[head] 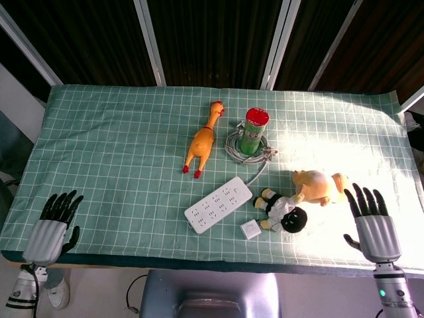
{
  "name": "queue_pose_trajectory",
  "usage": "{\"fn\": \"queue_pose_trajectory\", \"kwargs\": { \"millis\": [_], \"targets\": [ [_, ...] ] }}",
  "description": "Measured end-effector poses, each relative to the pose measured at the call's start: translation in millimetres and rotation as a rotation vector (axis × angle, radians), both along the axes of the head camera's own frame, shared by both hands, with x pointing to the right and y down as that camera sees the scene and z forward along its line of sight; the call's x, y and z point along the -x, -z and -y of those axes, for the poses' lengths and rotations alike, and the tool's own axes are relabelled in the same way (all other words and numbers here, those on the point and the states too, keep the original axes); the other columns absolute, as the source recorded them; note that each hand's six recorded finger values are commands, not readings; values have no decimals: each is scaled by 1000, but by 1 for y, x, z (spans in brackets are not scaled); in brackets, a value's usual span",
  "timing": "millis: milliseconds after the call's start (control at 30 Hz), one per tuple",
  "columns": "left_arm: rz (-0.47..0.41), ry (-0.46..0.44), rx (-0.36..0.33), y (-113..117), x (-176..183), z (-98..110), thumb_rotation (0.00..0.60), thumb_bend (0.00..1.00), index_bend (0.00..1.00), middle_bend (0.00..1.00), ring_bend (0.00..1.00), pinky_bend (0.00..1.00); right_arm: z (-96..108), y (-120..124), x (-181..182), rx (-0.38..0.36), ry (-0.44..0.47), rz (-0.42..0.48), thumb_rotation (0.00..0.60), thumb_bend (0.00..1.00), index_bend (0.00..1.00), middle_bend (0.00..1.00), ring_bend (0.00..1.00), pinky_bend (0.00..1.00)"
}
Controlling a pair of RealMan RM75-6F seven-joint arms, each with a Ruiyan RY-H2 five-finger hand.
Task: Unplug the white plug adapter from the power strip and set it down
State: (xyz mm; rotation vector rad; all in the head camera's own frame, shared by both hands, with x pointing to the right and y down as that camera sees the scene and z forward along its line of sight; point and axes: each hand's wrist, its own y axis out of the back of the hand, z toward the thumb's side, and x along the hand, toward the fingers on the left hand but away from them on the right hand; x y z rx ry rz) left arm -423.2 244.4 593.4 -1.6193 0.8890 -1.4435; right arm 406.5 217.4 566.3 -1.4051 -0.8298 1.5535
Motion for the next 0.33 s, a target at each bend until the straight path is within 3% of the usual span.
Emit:
{"fn": "queue_pose_trajectory", "kwargs": {
  "millis": [133,333],
  "targets": [
    [1,43,3,9,23,-5,598,533,0,0,0,64,-1,8,-20,-44,-62,-6,600,180,0,0,0,61],
    [-48,-9,3,17,16,-9,600,532,0,0,0,63,-7,8,-26,-24,-60,-2,600,180,0,0,0,61]
  ]
}}
